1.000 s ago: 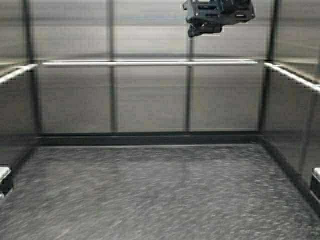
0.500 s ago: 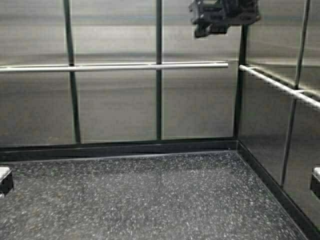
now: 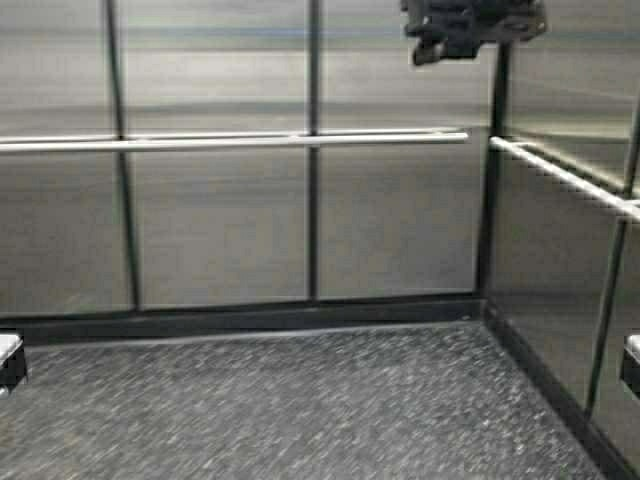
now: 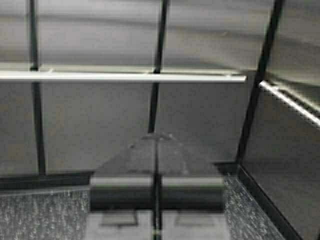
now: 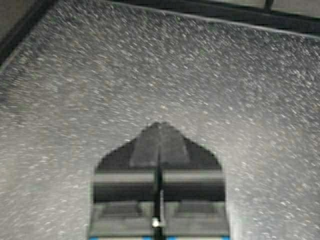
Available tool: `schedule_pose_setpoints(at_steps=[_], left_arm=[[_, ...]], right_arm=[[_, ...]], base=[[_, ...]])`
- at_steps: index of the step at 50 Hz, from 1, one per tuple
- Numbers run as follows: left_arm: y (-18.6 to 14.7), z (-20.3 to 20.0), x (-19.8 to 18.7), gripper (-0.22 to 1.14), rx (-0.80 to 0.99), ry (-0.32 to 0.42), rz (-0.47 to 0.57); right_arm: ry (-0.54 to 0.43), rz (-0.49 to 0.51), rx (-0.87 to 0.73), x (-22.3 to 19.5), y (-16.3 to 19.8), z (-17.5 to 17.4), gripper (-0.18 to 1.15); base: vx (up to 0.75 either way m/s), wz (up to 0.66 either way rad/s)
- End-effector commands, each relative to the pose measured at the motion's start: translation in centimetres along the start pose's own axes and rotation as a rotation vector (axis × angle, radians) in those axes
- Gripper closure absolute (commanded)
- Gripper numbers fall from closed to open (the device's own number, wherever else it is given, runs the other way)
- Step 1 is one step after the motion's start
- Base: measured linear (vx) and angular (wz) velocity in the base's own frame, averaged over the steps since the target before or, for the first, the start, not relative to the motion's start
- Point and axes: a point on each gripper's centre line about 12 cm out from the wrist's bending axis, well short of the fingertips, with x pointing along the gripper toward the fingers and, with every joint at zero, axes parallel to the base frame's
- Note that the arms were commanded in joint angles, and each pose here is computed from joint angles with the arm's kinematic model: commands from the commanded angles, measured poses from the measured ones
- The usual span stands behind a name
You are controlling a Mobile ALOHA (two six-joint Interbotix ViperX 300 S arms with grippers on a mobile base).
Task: Navigate to elevator, push the call button, then enter the elevator
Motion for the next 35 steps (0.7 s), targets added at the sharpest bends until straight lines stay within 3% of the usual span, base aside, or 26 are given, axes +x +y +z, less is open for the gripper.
schedule_pose_setpoints(at_steps=[1, 11, 19, 27, 35], left_arm=[[-0.1, 0.6, 0.5, 0.89, 0.011, -0.012, -0.003], [0.2, -1.7, 1.3, 0.89, 0.019, 0.083, 0.007], [0.2, -1.9, 1.4, 0.89, 0.014, 0.089, 0.006], [0.3, -2.0, 1.4, 0.89, 0.021, 0.093, 0.010], [0.3, -2.0, 1.6, 0.89, 0.032, 0.101, 0.009]], right_arm=[[-0.037, 0.005, -0.006, -0.2, 0.2, 1.3, 0.92], [-0.031, 0.013, -0.001, 0.2, 0.5, 1.1, 0.92], [0.058, 0.046, -0.019, 1.3, 1.7, -1.9, 0.92], [-0.038, 0.060, -0.019, 1.5, 2.2, 1.6, 0.92], [-0.045, 0.040, -0.013, 0.5, 1.6, 1.8, 0.92]], base=[[0.50, -0.19], [0.55, -0.27], [0.52, -0.22], [0.44, -0.11], [0.42, -0.04]])
